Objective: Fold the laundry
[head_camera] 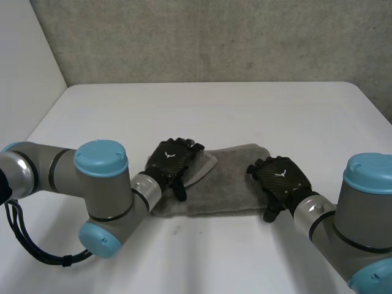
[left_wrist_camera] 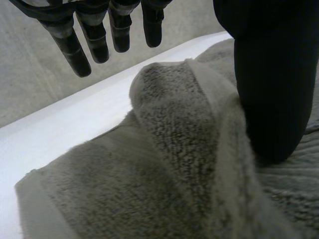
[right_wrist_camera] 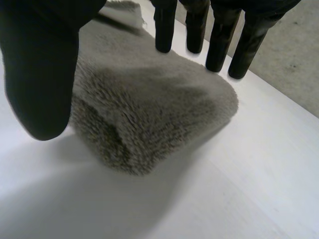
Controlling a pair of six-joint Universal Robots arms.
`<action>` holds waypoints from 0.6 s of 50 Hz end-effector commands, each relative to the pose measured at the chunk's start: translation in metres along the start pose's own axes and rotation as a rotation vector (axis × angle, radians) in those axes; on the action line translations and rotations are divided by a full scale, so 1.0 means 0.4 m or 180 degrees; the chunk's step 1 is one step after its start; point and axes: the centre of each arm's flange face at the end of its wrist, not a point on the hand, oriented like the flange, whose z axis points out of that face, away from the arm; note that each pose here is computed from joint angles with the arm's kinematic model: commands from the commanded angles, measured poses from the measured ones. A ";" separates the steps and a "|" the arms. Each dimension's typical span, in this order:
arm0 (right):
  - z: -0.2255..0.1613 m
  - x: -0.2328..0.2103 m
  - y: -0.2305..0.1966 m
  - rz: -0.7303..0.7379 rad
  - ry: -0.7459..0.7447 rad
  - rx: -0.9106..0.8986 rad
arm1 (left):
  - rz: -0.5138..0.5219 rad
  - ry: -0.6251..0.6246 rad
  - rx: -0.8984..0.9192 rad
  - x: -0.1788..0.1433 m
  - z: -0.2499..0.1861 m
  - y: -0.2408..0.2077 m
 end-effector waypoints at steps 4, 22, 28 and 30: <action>0.020 0.024 0.015 -0.0069 0.0288 -0.0019 | -0.0001 -0.0777 -0.0016 -0.099 0.014 -0.008; 0.039 0.053 -0.065 -0.0956 0.0582 0.0315 | -0.0025 -0.0933 -0.0158 -0.101 -0.079 -0.016; 0.041 0.010 -0.203 -0.1501 0.0699 0.0779 | -0.0045 -0.1000 -0.0003 -0.117 -0.127 -0.071; 0.038 -0.041 -0.245 -0.1602 0.0602 0.0990 | -0.0064 -0.1089 0.0010 -0.141 -0.140 -0.078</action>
